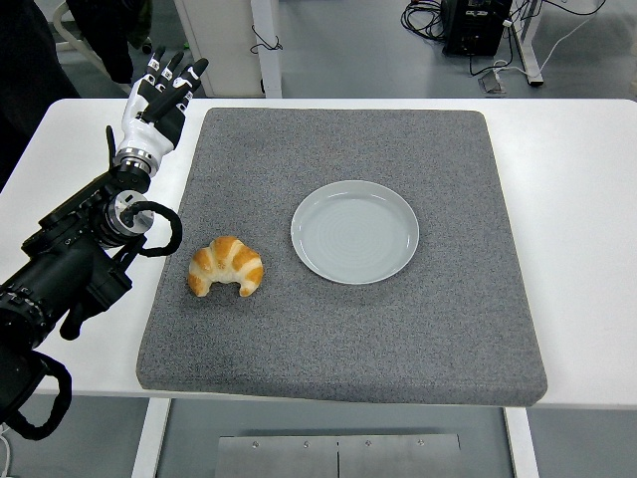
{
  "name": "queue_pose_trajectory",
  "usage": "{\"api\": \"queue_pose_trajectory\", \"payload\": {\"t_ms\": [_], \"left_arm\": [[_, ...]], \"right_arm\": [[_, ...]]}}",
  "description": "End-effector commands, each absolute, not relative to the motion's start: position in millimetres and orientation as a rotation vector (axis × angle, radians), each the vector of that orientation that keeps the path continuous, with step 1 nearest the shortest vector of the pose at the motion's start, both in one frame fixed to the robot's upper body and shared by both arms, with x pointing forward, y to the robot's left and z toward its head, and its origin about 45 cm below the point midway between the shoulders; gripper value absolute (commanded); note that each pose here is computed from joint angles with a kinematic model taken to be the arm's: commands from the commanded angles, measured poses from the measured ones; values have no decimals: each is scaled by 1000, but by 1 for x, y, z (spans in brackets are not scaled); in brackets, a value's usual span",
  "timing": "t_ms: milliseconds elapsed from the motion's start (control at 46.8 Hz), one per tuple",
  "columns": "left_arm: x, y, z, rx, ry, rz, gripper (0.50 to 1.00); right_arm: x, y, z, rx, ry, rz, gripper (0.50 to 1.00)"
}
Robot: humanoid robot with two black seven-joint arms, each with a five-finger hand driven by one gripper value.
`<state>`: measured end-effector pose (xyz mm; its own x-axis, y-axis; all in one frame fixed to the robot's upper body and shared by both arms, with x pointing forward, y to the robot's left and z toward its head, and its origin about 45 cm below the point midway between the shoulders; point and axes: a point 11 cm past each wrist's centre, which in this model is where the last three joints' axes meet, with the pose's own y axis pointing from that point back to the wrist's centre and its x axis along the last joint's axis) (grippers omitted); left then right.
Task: Place the bread on the plate
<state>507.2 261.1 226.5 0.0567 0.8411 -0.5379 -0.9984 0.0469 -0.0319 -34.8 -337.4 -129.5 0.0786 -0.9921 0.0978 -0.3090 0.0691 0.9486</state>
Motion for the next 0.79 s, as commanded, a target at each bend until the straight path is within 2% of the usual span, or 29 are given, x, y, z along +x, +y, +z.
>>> {"api": "queue_pose_trajectory", "payload": {"t_ms": [0, 513, 769], "left_arm": [[507, 260, 226, -449, 426, 1468, 977], [509, 260, 231, -417, 406, 1455, 977], [514, 266, 245, -323, 324, 1422, 977]], "right_arm": [[-35, -337, -130, 1409, -1399, -914, 1000], [-35, -337, -130, 1409, -1399, -914, 1000], [-35, -337, -130, 1409, -1399, -914, 1000]]}}
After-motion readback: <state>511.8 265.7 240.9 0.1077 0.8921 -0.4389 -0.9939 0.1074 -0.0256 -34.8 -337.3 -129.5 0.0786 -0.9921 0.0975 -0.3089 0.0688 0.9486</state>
